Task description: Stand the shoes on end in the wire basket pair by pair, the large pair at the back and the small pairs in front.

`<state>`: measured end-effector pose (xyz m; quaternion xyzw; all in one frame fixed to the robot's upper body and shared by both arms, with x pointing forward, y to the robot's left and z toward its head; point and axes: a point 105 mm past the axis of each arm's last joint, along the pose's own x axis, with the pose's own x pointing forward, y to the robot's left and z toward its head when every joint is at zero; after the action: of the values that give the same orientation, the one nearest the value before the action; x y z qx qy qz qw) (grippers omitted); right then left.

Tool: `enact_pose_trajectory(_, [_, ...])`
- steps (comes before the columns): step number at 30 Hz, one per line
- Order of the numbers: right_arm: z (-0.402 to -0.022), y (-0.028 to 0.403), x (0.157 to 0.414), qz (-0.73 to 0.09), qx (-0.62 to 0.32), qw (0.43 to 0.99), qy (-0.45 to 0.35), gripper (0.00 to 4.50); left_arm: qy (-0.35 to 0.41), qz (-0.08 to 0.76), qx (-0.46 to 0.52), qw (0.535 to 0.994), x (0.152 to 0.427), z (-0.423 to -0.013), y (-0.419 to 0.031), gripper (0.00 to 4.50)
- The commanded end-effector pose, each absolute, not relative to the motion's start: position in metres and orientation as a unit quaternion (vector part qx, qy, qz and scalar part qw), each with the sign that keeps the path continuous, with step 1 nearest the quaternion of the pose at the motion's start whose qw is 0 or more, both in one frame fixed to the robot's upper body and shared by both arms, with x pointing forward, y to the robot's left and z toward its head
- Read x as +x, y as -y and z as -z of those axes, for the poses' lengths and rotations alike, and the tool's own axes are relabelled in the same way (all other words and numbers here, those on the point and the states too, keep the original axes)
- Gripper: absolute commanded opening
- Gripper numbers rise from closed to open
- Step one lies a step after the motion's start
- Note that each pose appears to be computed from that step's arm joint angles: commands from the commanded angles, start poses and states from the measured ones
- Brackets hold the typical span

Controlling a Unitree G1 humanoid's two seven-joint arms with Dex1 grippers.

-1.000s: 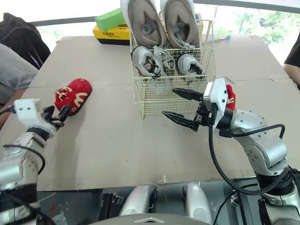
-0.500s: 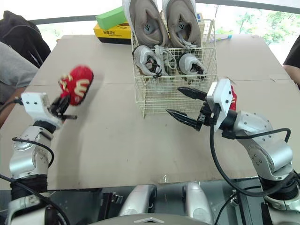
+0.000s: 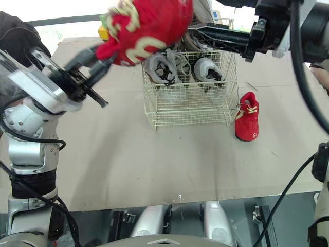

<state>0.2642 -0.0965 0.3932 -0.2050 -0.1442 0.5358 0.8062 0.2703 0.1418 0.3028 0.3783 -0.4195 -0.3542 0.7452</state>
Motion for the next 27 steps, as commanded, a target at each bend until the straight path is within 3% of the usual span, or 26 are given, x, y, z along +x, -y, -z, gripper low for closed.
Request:
enact_pose_trajectory(1, [-0.387, 0.098, 0.256, -0.554, -0.237, 0.795, 0.063, 3.32, 0.443, 0.404, 0.451, 0.661, 0.266, -0.291, -0.126, 0.13])
enact_pose_trajectory(11, [-0.314, 0.108, 0.282, -0.571, -0.234, 0.773, -0.147, 3.32, 0.512, 0.446, 0.472, 0.562, 0.265, -0.289, -0.107, 0.13])
enact_pose_trajectory(14, [-0.305, 0.115, 0.287, -0.570, -0.232, 0.771, -0.165, 2.56, 0.521, 0.451, 0.475, 0.547, 0.264, -0.289, -0.106, 0.13])
enact_pose_trajectory(17, [-0.304, 0.117, 0.283, -0.582, -0.213, 0.766, -0.172, 1.10, 0.530, 0.443, 0.472, 0.547, 0.265, -0.293, -0.106, 0.13])
enact_pose_trajectory(19, [-0.305, 0.116, 0.281, -0.587, -0.194, 0.768, -0.165, 0.41, 0.499, 0.470, 0.421, 0.594, 0.269, -0.294, -0.110, 0.13])
enact_pose_trajectory(20, [-0.307, 0.117, 0.280, -0.588, -0.177, 0.773, -0.158, 0.24, 0.469, 0.481, 0.358, 0.649, 0.276, -0.299, -0.113, 0.13])
enact_pose_trajectory(21, [-0.308, 0.118, 0.280, -0.586, -0.158, 0.780, -0.153, 0.21, 0.409, 0.502, 0.274, 0.711, 0.285, -0.299, -0.117, 1.15])
enact_pose_trajectory(22, [-0.309, 0.119, 0.280, -0.583, -0.139, 0.787, -0.148, 0.20, 0.376, 0.515, 0.203, 0.743, 0.288, -0.302, -0.119, 1.45])
enact_pose_trajectory(23, [-0.314, 0.120, 0.281, -0.583, -0.094, 0.796, -0.133, 0.20, 0.312, 0.516, 0.082, 0.793, 0.297, -0.304, -0.127, 1.95])
enact_pose_trajectory(24, [-0.317, 0.120, 0.280, -0.584, -0.063, 0.800, -0.124, 0.19, 0.263, 0.517, 0.009, 0.814, 0.301, -0.303, -0.130, 2.55])
enact_pose_trajectory(25, [-0.319, 0.121, 0.280, -0.583, -0.035, 0.803, -0.120, 0.19, 0.222, 0.524, -0.039, 0.821, 0.300, -0.300, -0.132, 2.90])
enact_pose_trajectory(27, [-0.318, 0.121, 0.279, -0.574, -0.008, 0.813, -0.099, 0.18, 0.162, 0.524, -0.121, 0.827, 0.297, -0.291, -0.135, 2.97])
